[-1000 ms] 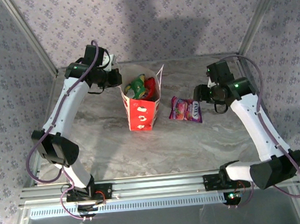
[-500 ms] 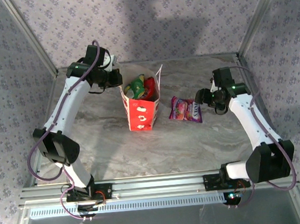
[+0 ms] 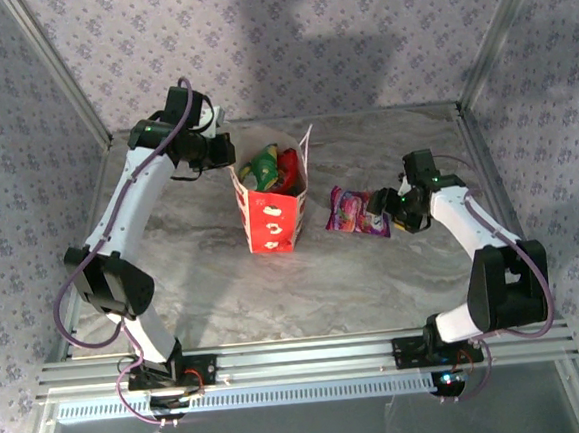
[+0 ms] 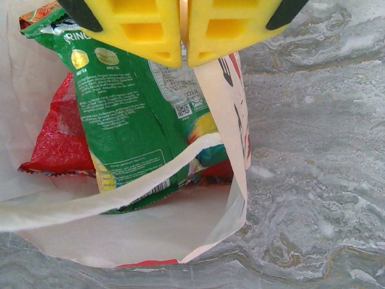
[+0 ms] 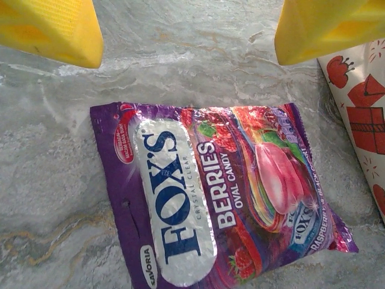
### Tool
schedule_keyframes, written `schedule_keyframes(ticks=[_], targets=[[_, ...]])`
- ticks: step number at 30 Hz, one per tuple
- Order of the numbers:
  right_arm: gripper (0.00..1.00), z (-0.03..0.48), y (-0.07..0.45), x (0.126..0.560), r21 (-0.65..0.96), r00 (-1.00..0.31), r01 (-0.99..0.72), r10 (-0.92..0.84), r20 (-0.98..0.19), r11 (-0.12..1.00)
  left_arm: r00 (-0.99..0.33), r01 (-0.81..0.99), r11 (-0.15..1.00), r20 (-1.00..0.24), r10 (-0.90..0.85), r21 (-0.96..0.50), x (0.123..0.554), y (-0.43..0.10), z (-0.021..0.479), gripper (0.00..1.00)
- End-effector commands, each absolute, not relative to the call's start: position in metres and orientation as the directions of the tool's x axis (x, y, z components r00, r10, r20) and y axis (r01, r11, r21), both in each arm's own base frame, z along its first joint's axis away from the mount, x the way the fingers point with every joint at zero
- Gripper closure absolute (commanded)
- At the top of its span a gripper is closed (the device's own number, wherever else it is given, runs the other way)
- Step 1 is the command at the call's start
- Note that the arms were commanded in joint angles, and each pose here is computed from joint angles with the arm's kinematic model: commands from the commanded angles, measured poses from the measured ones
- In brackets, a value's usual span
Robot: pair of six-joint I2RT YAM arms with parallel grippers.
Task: Place the snacks into the paper bag
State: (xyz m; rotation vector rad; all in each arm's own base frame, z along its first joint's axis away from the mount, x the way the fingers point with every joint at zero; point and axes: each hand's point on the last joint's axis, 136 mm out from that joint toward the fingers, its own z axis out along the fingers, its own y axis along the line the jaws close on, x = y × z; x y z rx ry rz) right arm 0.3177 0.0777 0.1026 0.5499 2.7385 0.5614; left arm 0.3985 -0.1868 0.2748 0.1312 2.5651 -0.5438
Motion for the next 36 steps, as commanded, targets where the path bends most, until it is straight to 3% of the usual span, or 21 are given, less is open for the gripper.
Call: schedule_keyframes(ticks=[1,18,26,36], targets=[[0.23,0.096,0.082,0.317,0.45,-0.876,0.342,0.453,-0.165,0.825,-0.893,0.176,0.926,-0.45,0.007,-0.334,0.399,-0.183,0.258,0.89],[0.17,0.067,0.096,0.304,0.439,-0.871,0.379,0.474,-0.127,0.814,-0.896,0.184,0.922,-0.444,0.015,-0.341,0.399,-0.186,0.254,0.89],[0.15,0.05,0.111,0.303,0.482,-0.793,0.497,0.603,-0.084,0.721,-0.897,0.188,0.92,-0.443,0.018,-0.344,0.399,-0.187,0.254,0.89],[0.14,0.052,0.116,0.323,0.528,-0.708,0.54,0.693,-0.136,0.656,-0.9,0.194,0.922,-0.436,0.031,-0.335,0.398,-0.184,0.248,0.89]])
